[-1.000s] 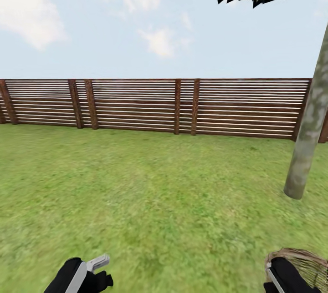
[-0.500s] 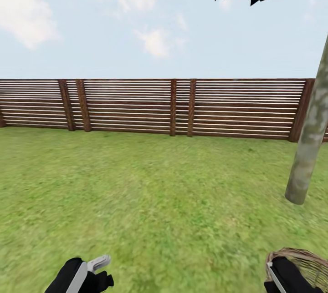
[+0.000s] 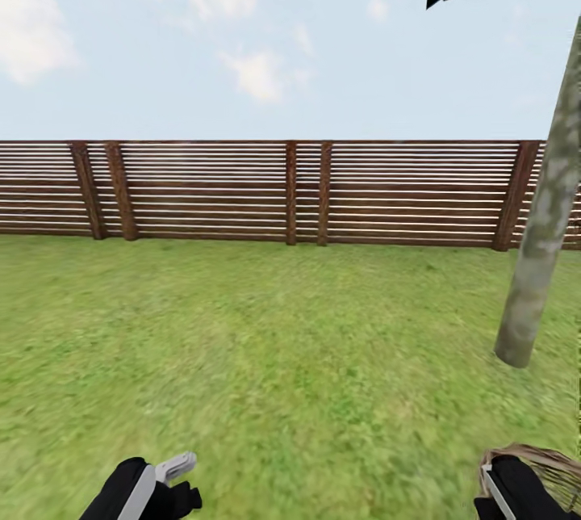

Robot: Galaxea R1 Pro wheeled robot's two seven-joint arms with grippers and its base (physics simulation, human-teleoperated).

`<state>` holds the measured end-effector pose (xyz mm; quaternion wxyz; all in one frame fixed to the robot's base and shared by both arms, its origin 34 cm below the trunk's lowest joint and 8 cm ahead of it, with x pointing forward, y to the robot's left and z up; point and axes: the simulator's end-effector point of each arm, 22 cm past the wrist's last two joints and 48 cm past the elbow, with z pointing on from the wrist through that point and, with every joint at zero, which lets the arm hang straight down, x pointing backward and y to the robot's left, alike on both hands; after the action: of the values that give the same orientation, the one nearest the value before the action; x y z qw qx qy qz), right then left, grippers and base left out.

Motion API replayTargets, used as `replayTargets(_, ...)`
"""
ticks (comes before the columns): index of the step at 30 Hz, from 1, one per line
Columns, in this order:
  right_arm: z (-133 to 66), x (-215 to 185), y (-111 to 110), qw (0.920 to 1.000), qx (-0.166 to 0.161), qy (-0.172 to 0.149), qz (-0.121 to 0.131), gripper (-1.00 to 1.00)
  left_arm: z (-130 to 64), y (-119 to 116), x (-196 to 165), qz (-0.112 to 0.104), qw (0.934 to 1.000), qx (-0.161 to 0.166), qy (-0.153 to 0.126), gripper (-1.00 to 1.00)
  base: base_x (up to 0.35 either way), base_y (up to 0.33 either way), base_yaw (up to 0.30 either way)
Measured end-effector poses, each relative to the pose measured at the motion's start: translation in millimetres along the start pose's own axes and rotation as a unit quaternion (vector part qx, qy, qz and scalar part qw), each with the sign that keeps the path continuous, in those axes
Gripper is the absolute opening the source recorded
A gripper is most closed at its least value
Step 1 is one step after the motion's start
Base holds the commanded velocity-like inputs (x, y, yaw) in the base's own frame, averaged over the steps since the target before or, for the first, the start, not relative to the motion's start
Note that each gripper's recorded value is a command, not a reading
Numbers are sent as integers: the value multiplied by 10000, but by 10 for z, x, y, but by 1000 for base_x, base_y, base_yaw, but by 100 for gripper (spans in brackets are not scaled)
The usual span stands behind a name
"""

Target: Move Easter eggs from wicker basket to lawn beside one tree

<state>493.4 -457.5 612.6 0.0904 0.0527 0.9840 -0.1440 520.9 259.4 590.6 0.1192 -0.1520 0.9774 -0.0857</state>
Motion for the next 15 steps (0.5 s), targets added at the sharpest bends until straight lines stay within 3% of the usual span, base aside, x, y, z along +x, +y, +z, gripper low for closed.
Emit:
replayTargets(4, -5, -7, 51, 9999, -114, -10, 75, -100, -2, 0, -1, -1, 10000, 2, -3, 100, 345, -36, -42)
replayTargets(15, -25, -24, 28, 9999, -87, -43, 73, -100, -21, -10, -18, 4, 10000, 12, -32, 100, 345, -71, -259)
